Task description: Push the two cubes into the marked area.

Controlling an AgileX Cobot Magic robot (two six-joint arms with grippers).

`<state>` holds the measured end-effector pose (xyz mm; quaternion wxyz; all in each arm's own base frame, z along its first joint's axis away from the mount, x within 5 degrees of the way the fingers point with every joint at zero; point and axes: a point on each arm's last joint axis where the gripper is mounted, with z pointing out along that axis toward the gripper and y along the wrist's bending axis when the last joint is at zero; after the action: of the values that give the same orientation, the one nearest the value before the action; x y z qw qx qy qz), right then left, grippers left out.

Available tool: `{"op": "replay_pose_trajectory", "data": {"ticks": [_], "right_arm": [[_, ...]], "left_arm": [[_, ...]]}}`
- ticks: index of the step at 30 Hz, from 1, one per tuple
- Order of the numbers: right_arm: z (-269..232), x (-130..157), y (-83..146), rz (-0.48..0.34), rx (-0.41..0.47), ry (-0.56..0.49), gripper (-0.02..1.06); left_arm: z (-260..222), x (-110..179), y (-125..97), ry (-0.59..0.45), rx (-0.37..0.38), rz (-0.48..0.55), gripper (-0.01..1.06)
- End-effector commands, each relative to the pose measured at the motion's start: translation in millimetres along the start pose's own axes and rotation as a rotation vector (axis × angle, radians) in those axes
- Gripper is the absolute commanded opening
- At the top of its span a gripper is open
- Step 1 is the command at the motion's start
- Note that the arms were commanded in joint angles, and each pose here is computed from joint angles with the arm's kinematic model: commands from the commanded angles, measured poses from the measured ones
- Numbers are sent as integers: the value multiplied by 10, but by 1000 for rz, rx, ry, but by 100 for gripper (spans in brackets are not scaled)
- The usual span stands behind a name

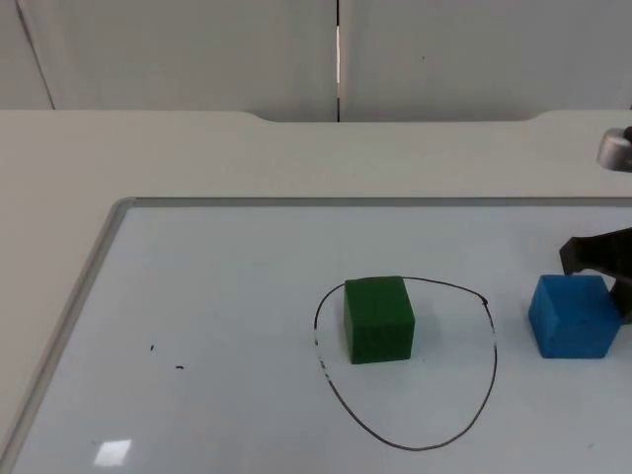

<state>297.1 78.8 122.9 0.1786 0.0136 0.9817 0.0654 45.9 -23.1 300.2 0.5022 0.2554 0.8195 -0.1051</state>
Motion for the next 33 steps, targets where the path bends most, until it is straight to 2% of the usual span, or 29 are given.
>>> {"op": "replay_pose_trajectory", "data": {"ticks": [1, 6, 13, 23, 33], "right_arm": [[-6, 10, 17, 5, -3, 4, 0], [-6, 20, 29, 24, -3, 11, 0], [-4, 39, 198, -1, -31, -21, 0], [-3, 48, 195, 26, -29, -10, 0], [-5, 66, 341, 12, -57, -41, 0]], "left_arm": [[1, 8, 0, -1, -1, -11, 0], [1, 8, 0, -1, -1, -11, 0], [1, 8, 0, -1, -1, -11, 0], [1, 8, 0, -1, -1, -11, 0], [1, 8, 0, -1, -1, -11, 0]]}}
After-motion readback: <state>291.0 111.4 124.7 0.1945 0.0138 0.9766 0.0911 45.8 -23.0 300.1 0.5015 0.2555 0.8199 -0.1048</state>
